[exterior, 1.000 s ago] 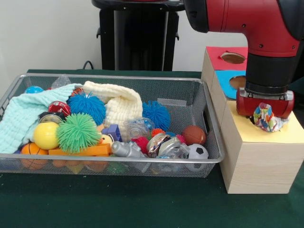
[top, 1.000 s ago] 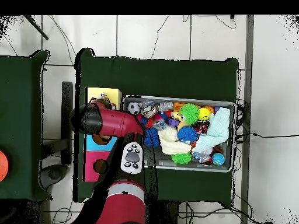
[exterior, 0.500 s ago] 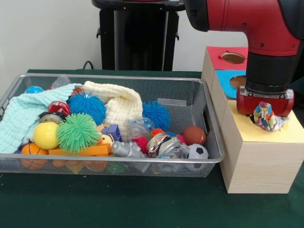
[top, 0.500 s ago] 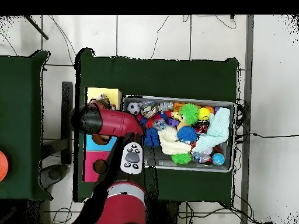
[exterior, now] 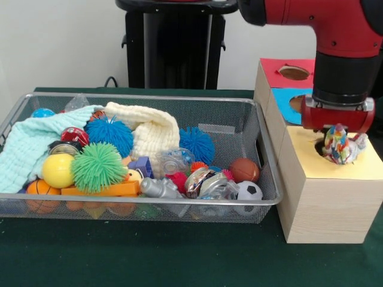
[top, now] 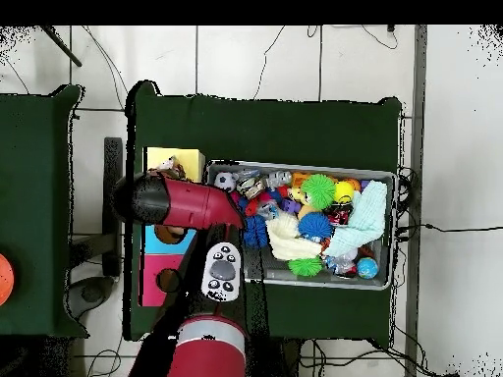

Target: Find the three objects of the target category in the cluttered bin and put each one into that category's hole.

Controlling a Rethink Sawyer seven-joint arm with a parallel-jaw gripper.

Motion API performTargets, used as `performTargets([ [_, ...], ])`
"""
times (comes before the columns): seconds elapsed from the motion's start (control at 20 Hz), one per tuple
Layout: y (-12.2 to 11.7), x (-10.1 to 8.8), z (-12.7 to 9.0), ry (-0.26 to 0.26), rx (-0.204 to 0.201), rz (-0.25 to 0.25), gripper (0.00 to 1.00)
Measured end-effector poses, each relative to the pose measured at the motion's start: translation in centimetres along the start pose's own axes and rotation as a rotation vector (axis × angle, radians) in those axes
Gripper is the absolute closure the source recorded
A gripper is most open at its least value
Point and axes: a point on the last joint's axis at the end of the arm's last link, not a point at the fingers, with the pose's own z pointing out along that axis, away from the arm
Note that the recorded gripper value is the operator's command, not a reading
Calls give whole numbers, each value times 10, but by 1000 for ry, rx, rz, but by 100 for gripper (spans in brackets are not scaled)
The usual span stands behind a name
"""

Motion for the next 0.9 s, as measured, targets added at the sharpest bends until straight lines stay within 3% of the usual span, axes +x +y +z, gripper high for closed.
performTargets([
  [0.4, 6, -10, -43, 28, -14, -1, 100],
  [0.9, 15, -22, -98, -14, -12, -20, 100],
])
